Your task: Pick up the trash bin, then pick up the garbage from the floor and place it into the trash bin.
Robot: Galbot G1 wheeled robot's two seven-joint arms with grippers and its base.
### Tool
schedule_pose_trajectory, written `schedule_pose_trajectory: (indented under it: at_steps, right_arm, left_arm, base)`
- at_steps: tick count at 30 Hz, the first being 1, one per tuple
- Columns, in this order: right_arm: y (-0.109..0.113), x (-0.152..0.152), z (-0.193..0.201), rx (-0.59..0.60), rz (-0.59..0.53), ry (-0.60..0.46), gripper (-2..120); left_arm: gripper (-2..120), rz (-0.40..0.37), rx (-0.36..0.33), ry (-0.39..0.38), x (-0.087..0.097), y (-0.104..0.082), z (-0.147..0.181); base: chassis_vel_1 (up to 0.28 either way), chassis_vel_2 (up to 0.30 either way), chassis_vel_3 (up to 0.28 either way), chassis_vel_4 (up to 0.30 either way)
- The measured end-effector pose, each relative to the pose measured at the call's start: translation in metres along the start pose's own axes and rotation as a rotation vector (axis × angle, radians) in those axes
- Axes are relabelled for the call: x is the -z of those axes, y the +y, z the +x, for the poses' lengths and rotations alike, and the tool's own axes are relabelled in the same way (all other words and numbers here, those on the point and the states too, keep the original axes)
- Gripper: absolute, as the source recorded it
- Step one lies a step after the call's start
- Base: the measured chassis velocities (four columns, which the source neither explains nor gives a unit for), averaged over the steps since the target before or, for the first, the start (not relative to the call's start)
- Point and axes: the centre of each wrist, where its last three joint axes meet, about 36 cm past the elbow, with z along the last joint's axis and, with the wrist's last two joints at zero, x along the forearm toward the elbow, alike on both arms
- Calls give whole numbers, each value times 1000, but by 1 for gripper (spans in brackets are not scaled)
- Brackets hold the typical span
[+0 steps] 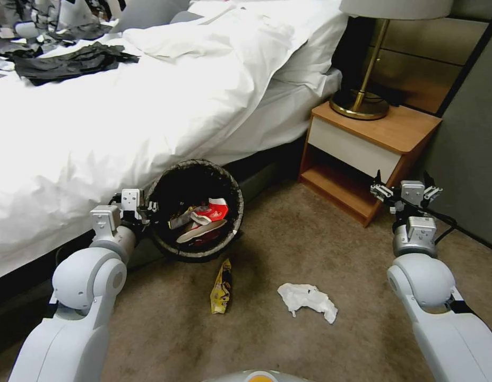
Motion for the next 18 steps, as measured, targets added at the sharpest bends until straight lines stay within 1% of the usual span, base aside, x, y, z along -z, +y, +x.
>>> schedule_pose_trajectory:
  at_steps: [4, 7, 8, 11, 12, 14, 15, 16, 17, 18]
  right_arm:
    - [-1, 2, 2, 18, 10, 17, 100]
    - [-5, 10, 0, 67, 22, 72, 100]
    - [-5, 10, 0, 67, 22, 72, 100]
    - [-3, 32, -12, 161, 9, 195, 100]
    - [-3, 32, -12, 161, 9, 195, 100]
    - [1, 45, -25, 232, 11, 286, 100]
    - [3, 51, -34, 279, 19, 360, 100]
    - [3, 53, -39, 313, 20, 406, 100]
    - [3, 53, -39, 313, 20, 406, 100]
    - [4, 55, -43, 339, 22, 434, 100]
  left_arm:
    - [0, -10, -9, -7, 2, -1, 3]
    - [0, -13, -12, -8, 2, -2, 4]
    - [0, -13, -12, -8, 2, -2, 4]
    - [0, -18, -9, -4, 0, -3, 4]
    - [0, -18, -9, -4, 0, -3, 4]
    - [0, -21, -6, -3, 0, -3, 4]
    - [0, -24, -4, -2, 0, -3, 4]
    - [0, -25, -3, -2, 0, -3, 4]
    - [0, -25, -3, -2, 0, -3, 4]
    - [0, -26, -3, -2, -1, -3, 4]
  base:
    - [0, 0, 0, 0]
    - [0, 0, 0, 0]
    - [0, 0, 0, 0]
    - [0, 0, 0, 0]
    - [0, 0, 0, 0]
    - [0, 0, 0, 0]
    - [0, 0, 0, 0]
    - [0, 0, 0, 0]
    - [0, 0, 0, 0]
    - [0, 0, 0, 0]
